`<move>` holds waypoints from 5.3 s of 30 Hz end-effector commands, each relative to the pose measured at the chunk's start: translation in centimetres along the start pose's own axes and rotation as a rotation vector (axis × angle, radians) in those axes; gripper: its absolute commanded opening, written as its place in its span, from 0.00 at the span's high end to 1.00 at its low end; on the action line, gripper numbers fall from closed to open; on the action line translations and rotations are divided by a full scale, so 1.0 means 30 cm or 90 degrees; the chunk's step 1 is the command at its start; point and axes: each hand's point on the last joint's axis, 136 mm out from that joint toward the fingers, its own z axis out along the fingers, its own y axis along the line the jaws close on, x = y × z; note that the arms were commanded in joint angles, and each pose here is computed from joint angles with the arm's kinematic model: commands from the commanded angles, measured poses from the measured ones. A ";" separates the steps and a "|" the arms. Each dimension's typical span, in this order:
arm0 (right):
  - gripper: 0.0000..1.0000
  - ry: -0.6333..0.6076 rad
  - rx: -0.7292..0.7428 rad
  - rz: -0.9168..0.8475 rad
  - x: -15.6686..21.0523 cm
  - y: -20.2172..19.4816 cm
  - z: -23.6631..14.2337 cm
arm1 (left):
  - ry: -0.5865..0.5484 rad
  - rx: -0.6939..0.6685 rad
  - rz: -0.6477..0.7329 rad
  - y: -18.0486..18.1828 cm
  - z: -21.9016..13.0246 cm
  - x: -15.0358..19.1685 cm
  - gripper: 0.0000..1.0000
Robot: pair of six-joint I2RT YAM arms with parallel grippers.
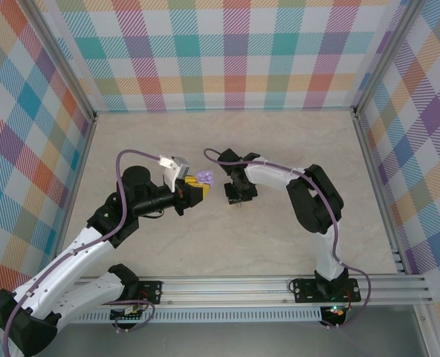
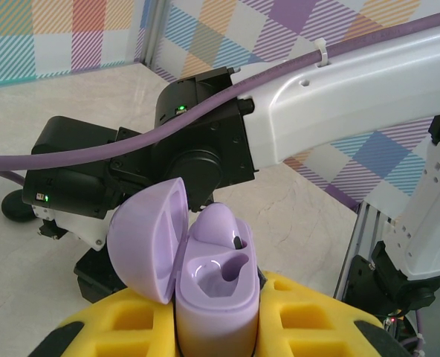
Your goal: Insert the wireless bluetooth earbuds into the charging case
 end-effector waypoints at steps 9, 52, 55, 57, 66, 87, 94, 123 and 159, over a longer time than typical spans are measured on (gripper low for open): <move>0.78 0.019 0.016 0.007 0.019 -0.013 0.008 | -0.022 0.028 0.004 -0.043 -0.009 -0.052 1.00; 0.77 -0.271 -0.381 0.058 -0.030 0.007 -0.520 | 0.040 -0.099 -0.087 0.273 0.198 0.249 1.00; 0.77 -0.310 -0.417 0.040 -0.030 0.026 -0.589 | 0.035 -0.073 -0.070 0.257 0.207 0.254 0.99; 0.76 -0.332 -0.440 0.026 -0.027 0.039 -0.629 | 0.030 -0.056 -0.057 0.246 0.213 0.258 0.99; 0.75 -0.395 -0.501 -0.042 0.002 0.095 -0.753 | 0.024 0.024 0.006 0.185 0.240 0.262 0.98; 0.74 -0.396 -0.503 -0.120 0.017 0.208 -0.762 | 0.034 0.075 0.024 0.113 0.283 0.231 0.99; 0.74 -0.391 -0.501 -0.131 0.019 0.227 -0.754 | 0.039 0.086 0.028 0.093 0.288 0.224 0.98; 0.74 -0.374 -0.459 -0.158 0.040 0.243 -0.709 | 0.033 0.057 -0.003 0.113 0.293 0.202 0.98; 0.76 -0.456 -0.440 -0.127 0.001 0.217 -0.762 | 0.044 0.131 -0.051 0.051 0.304 0.189 0.98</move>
